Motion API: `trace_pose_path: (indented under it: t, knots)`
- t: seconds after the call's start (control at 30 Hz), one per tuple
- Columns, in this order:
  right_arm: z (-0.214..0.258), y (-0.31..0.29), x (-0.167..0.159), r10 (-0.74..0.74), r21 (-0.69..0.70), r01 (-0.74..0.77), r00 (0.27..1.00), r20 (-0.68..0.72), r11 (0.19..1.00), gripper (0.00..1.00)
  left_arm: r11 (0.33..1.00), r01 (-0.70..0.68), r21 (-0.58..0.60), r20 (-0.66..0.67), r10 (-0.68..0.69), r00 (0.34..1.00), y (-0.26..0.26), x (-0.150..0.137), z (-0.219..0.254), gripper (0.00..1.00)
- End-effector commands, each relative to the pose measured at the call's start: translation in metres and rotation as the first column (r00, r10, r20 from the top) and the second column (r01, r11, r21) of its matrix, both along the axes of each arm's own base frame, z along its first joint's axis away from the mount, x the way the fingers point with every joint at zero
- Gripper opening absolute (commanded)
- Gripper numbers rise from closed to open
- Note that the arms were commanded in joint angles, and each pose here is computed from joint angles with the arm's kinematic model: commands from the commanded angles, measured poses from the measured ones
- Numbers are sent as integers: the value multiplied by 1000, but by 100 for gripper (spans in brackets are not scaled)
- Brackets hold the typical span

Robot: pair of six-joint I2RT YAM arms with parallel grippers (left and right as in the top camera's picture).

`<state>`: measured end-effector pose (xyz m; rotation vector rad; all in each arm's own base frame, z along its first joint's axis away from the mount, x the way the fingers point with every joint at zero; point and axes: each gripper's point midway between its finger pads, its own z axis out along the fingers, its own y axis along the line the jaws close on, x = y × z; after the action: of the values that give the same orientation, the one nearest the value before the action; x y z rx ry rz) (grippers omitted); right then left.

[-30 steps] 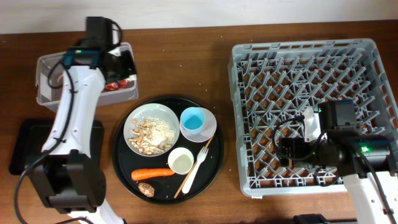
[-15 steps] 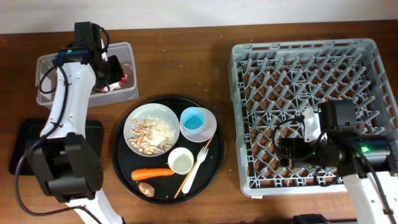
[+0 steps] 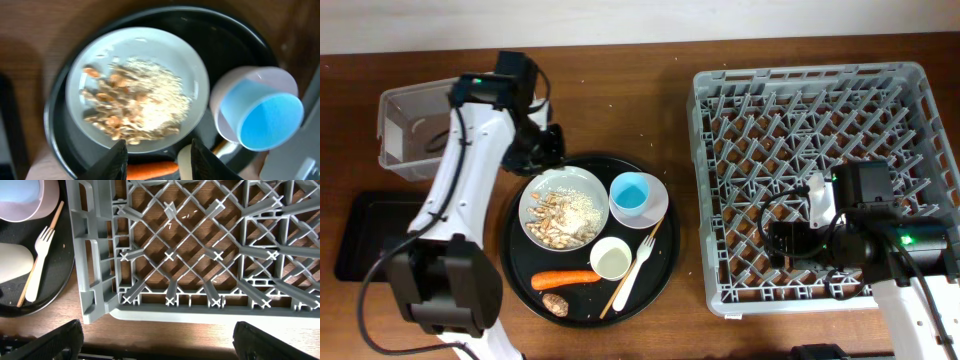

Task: Sort waste into correct bins and load items into the dishwasher rack
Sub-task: 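Grasp the blue cup on the platter with the left gripper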

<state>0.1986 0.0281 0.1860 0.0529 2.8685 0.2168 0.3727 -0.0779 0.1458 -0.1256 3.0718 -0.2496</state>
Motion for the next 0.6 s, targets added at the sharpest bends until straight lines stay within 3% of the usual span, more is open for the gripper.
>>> trace_pose_path:
  t: [0.0, 0.1, 0.2, 0.4, 0.5, 0.57]
  knots:
    - [4, 2, 1, 0, 7, 0, 1000, 9, 1000, 99, 987, 151, -47, 36, -150, 988, -50, -11, 12, 44]
    - [4, 2, -1, 0, 7, 0, 1000, 1, 1000, 98, 971, 235, -40, 56, -233, 971, -81, -17, 2, 52]
    - [3, 2, -2, 0, 7, 0, 1000, -6, 1000, 98, 974, 221, -45, 34, -220, 975, -91, -22, -17, 56]
    - [3, 2, -2, 0, 7, 0, 1000, -5, 1000, 98, 977, 204, -61, 32, -203, 979, -97, -25, -57, 56]
    - [3, 2, -2, 0, 7, 0, 1000, -6, 1000, 98, 969, 225, -107, 54, -220, 974, -113, -27, -71, 54]
    - [3, 2, -2, 0, 7, 0, 1000, -6, 1000, 98, 965, 238, -109, 66, -232, 971, -118, -27, -71, 42]
